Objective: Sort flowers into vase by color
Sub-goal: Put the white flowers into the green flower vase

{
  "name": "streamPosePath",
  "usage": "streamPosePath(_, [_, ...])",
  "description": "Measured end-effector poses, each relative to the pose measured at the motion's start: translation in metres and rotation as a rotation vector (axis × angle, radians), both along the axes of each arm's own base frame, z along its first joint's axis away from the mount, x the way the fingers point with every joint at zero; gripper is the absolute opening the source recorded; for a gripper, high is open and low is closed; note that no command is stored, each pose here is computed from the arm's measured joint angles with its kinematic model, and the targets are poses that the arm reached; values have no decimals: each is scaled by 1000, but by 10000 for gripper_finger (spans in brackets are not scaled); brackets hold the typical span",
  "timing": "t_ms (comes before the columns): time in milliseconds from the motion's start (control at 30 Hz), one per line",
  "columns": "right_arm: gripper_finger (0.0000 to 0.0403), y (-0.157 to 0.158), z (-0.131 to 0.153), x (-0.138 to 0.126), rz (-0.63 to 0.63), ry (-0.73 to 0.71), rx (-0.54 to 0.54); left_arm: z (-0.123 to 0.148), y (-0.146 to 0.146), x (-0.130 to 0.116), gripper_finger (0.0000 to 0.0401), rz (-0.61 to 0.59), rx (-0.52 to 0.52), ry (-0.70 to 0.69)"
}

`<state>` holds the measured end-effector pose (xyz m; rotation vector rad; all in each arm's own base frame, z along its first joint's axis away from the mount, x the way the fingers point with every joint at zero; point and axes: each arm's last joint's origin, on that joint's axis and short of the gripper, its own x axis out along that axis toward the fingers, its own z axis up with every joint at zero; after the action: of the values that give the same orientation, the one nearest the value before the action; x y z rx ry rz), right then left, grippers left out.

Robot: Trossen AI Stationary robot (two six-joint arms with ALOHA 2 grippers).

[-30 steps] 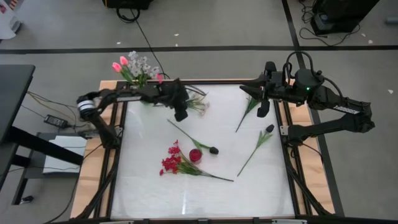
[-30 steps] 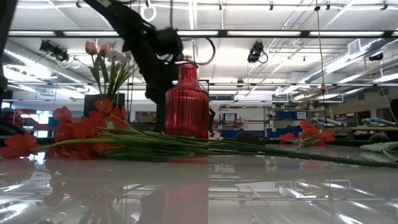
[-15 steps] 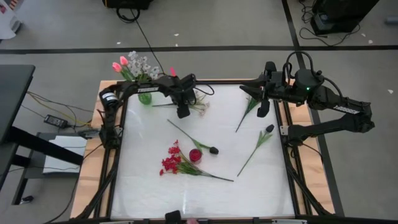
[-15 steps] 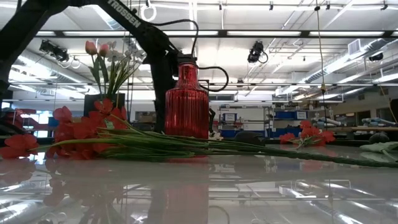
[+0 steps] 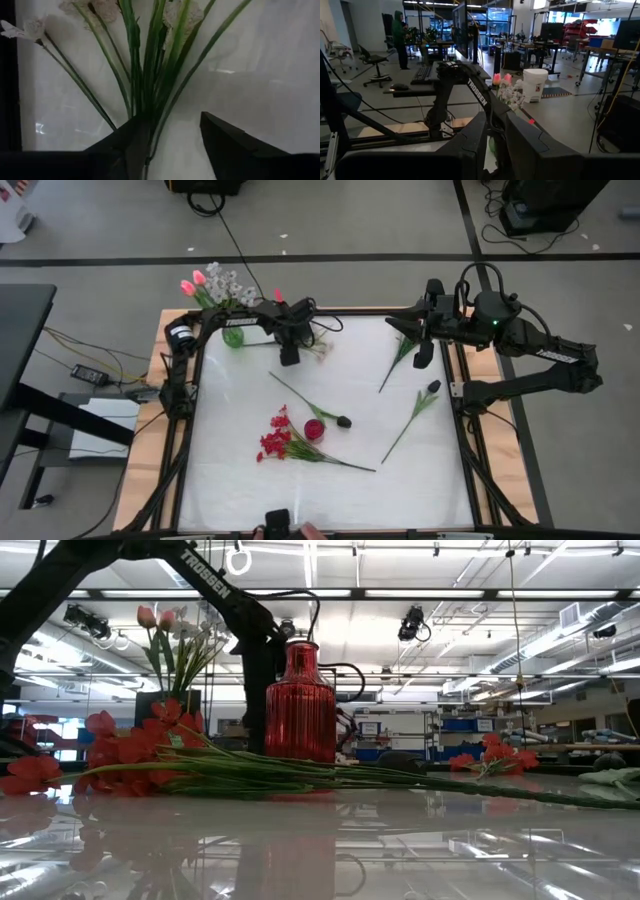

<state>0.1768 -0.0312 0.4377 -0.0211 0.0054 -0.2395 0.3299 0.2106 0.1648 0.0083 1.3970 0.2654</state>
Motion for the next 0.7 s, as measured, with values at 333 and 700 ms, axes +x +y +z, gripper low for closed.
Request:
streamPosePath(333, [81, 0, 1, 0, 0, -7, -1, -13, -1, 5, 13, -68, 4, 27])
streamPosePath(700, [81, 0, 1, 0, 1, -7, -1, 41, -20, -4, 2, 84, 89, -44])
